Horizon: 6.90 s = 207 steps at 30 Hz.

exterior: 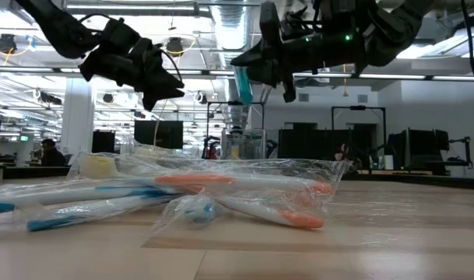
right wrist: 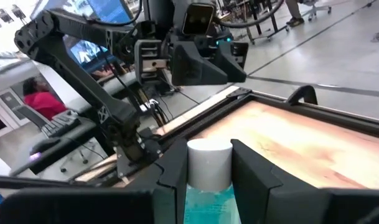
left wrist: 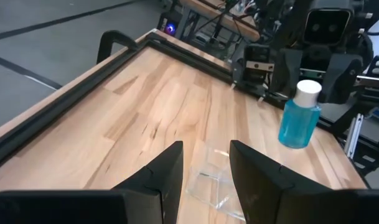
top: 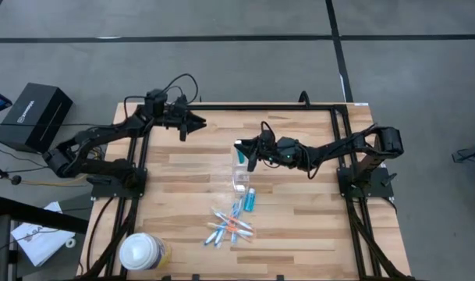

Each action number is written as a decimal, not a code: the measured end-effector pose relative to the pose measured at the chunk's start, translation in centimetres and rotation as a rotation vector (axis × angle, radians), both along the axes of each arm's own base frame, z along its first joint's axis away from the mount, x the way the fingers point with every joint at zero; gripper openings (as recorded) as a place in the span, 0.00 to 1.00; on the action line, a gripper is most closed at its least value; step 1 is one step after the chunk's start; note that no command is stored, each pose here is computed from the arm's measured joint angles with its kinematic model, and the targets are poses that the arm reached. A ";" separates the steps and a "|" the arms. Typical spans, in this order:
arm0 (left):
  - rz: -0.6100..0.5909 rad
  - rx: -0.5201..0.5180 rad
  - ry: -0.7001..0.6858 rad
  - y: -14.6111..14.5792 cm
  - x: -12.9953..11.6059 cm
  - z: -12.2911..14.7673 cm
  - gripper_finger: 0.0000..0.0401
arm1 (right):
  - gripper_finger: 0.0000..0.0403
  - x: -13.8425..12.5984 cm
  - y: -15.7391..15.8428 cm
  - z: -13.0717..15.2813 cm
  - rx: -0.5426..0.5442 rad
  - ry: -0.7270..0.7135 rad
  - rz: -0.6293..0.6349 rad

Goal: Pick & Place toothbrushing station
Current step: Put the right mouthwash into the middle section of the transparent organizer, then put the mouthwash into the middle section of the transparent organizer

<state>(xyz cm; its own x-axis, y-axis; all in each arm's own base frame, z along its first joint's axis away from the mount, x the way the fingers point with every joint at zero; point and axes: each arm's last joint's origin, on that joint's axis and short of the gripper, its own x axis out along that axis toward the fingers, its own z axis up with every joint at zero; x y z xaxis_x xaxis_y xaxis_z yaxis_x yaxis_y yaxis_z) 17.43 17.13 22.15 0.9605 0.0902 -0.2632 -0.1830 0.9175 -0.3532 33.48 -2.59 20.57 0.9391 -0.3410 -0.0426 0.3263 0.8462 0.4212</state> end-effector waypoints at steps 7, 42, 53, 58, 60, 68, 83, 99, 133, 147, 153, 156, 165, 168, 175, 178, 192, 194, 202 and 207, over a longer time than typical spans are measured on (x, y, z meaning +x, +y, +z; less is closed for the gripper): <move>-0.006 0.011 -0.033 -0.5 0.2 -0.5 0.31 | 0.20 -0.5 0.1 -0.8 -0.025 0.034 0.009; -0.031 0.304 -0.228 -4.5 1.9 -1.1 0.31 | 0.20 -0.4 0.1 -6.0 -0.213 -0.090 0.026; -0.033 0.293 -0.180 -5.2 0.8 -3.4 0.31 | 0.20 0.4 0.0 -7.9 -0.207 -0.059 0.026; -0.032 0.297 -0.184 -5.3 0.7 -3.5 0.31 | 0.21 0.3 -0.1 -8.4 -0.199 -0.016 0.007; -0.031 0.303 -0.191 -5.4 0.6 -3.5 0.31 | 0.22 0.0 -0.1 -8.7 -0.193 0.005 -0.012; -0.032 0.308 -0.190 -5.4 0.5 -3.7 0.31 | 0.21 -0.7 -0.1 -9.2 -0.177 0.018 -0.026; -0.032 0.309 -0.191 -5.4 0.5 -3.7 0.31 | 0.21 -0.7 -0.1 -9.6 -0.178 0.058 -0.022; -0.041 0.303 -0.185 -5.5 0.5 -3.8 0.31 | 0.21 -0.9 0.0 -9.8 -0.185 0.074 -0.040; -0.034 0.272 -0.145 -5.9 -0.2 -5.2 0.31 | 0.32 -4.3 1.4 -10.3 -0.200 0.010 -0.071; -0.034 0.270 -0.145 -5.9 -0.2 -5.2 0.31 | 0.13 -4.3 1.4 -10.3 -0.202 0.010 -0.071; -0.034 0.276 -0.158 -5.9 -0.1 -5.0 0.31 | 0.13 -4.3 1.0 -9.8 -0.205 -0.004 -0.084; -0.036 0.267 -0.179 -5.7 0.1 -4.4 0.31 | 0.12 -4.3 0.6 -8.4 -0.223 -0.053 -0.074; -0.125 0.285 -0.362 -4.4 2.5 1.6 0.30 | 0.03 -3.7 -0.8 -0.8 -0.247 -0.066 -0.055; -0.143 0.291 -0.408 -4.1 3.3 3.8 0.28 | 0.01 -3.6 -1.2 2.8 -0.249 -0.028 -0.042; -0.138 0.217 -0.437 -3.4 4.2 7.2 0.24 | 0.00 -5.1 -1.8 10.5 -0.230 -0.009 -0.023; -0.140 0.167 -0.489 -3.2 4.5 9.2 0.22 | 0.02 -6.0 -1.5 12.5 -0.173 0.064 0.003; -0.290 -0.096 -0.575 -3.5 4.6 14.5 0.35 | 0.23 -10.0 2.2 19.5 0.175 0.276 0.136; -0.361 -0.146 -0.522 -3.7 4.7 14.2 0.37 | 0.24 -10.1 3.1 19.4 0.223 0.311 0.160; -0.532 -0.289 -0.261 -3.9 5.0 11.4 0.37 | 0.26 -9.5 7.0 18.1 0.470 0.335 0.136; -0.420 -0.285 -0.049 -3.9 4.8 8.0 0.37 | 0.26 -8.7 9.7 15.5 0.615 0.455 0.045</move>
